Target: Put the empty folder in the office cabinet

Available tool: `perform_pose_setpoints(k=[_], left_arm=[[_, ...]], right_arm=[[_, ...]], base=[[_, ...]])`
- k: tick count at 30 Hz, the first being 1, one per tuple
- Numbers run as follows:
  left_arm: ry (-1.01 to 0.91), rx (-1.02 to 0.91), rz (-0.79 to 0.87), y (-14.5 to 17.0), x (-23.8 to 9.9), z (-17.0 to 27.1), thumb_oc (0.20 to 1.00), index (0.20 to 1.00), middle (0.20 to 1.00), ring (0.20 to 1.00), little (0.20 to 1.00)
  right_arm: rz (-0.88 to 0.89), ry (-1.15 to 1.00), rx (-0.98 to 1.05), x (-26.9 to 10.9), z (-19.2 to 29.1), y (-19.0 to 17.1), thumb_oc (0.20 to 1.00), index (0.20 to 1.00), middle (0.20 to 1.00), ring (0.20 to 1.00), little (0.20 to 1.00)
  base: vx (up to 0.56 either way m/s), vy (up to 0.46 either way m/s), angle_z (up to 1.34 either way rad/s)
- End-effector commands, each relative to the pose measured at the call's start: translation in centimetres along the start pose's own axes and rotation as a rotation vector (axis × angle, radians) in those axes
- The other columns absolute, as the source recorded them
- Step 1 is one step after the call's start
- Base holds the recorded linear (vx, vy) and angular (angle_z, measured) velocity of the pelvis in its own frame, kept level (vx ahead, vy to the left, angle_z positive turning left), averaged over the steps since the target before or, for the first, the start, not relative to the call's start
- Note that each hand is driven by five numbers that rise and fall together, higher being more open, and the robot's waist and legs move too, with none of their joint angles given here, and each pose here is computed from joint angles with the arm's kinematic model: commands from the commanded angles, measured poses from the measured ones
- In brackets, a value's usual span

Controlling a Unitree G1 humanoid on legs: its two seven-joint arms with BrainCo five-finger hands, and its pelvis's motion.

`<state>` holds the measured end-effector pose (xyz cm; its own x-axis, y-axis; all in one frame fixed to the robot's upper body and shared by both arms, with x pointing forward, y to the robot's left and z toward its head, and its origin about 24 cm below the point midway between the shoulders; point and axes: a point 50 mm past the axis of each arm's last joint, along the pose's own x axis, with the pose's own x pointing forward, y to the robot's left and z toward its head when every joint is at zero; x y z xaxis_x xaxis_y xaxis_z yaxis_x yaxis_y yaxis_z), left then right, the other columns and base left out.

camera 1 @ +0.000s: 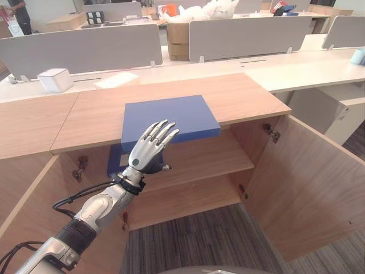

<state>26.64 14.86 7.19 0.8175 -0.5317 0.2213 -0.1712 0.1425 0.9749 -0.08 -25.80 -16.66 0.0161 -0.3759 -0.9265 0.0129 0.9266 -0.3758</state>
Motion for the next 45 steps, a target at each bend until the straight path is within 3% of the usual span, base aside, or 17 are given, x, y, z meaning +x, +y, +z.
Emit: perform_pose_setpoints(k=[1, 12, 28, 45], left_arm=[[-0.042, 0.105, 0.093, 2.3, 3.1, -0.8, 1.000, 1.000, 1.000, 1.000, 1.000], [-0.028, 0.119, 0.080, 1.6, 4.4, -0.9, 1.000, 1.000, 1.000, 1.000, 1.000], [0.020, 0.090, 0.091, 1.4, 3.8, -1.3, 1.000, 1.000, 1.000, 1.000, 1.000], [0.281, 0.056, 0.178, 2.1, 2.1, -5.2, 1.000, 1.000, 1.000, 1.000, 1.000]], right_arm=[[-0.062, 0.027, -0.049, 0.1, 0.6, -1.2, 1.000, 1.000, 1.000, 1.000, 1.000], [-0.083, 0.038, -0.013, 0.1, 0.7, -2.0, 1.000, 1.000, 1.000, 1.000, 1.000], [-0.070, 0.030, -0.030, 0.1, 0.6, -1.2, 1.000, 1.000, 1.000, 1.000, 1.000], [-0.058, 0.026, -0.042, 0.1, 0.4, -1.0, 1.000, 1.000, 1.000, 1.000, 1.000]], base=[[0.00, 0.000, 0.00], [0.00, 0.003, 0.00], [0.00, 0.000, 0.00], [0.00, 0.000, 0.00]])
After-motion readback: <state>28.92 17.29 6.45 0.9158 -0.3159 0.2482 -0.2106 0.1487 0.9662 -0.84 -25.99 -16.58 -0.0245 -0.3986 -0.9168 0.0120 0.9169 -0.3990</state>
